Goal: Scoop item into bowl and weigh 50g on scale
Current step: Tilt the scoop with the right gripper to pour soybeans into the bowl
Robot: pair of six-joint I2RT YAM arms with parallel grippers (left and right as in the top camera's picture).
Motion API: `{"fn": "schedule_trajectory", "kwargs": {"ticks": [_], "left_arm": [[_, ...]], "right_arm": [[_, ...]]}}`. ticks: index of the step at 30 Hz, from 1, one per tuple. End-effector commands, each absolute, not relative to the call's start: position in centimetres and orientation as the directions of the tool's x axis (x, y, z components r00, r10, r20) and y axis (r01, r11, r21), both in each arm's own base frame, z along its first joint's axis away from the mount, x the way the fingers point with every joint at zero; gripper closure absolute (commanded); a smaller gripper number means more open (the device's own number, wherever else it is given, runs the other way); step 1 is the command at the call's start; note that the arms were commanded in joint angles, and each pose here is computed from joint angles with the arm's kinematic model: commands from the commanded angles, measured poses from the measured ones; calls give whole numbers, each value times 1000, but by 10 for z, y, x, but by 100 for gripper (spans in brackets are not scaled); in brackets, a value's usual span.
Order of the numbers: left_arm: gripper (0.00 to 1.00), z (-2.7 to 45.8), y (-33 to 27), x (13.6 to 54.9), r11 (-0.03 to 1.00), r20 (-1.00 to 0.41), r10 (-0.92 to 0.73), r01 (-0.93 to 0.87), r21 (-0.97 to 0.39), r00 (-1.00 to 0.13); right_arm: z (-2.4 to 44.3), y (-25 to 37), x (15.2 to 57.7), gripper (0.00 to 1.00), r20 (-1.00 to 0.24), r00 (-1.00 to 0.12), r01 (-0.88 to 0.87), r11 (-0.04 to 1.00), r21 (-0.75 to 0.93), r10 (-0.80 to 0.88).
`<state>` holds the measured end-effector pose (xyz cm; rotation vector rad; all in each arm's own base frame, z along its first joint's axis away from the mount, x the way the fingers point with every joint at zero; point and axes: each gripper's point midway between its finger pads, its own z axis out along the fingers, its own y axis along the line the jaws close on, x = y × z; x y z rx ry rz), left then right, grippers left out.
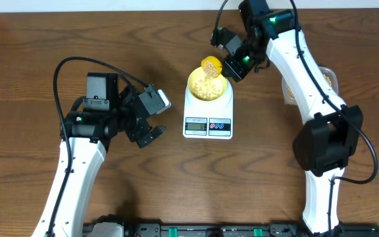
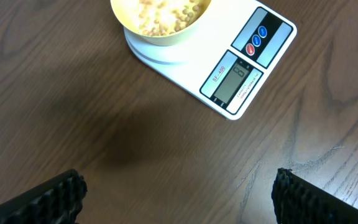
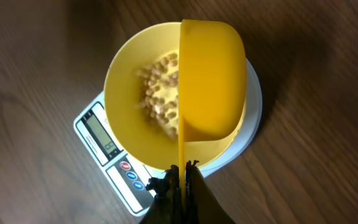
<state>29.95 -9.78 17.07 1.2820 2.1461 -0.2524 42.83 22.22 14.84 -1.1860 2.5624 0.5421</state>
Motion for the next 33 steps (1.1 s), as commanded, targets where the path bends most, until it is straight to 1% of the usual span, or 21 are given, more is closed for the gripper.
{"fn": "schedule_trajectory", "kwargs": {"ticks": [1, 6, 10, 21, 27, 33], "left_arm": [[3, 165, -95, 298, 509, -583, 736, 849, 140, -345], [2, 165, -95, 298, 509, -583, 736, 849, 140, -345], [2, 165, -95, 298, 509, -583, 736, 849, 140, -345], [2, 165, -95, 298, 509, -583, 736, 849, 140, -345], [2, 165, -95, 298, 509, -583, 736, 849, 140, -345], [2, 165, -95, 298, 509, -583, 735, 849, 140, -345]], "right_arm": [[156, 226, 431, 99, -401, -581, -806, 569, 164, -708], [165, 222, 433, 99, -403, -544, -824, 559, 93, -736], [173, 222, 431, 99, -410, -485, -857, 514, 44, -773], [186, 225, 428, 99, -432, -366, -909, 415, -23, -824], [186, 226, 427, 99, -433, -358, -913, 408, -25, -827], [187, 228, 426, 99, -437, -320, -928, 371, -34, -840]]}}
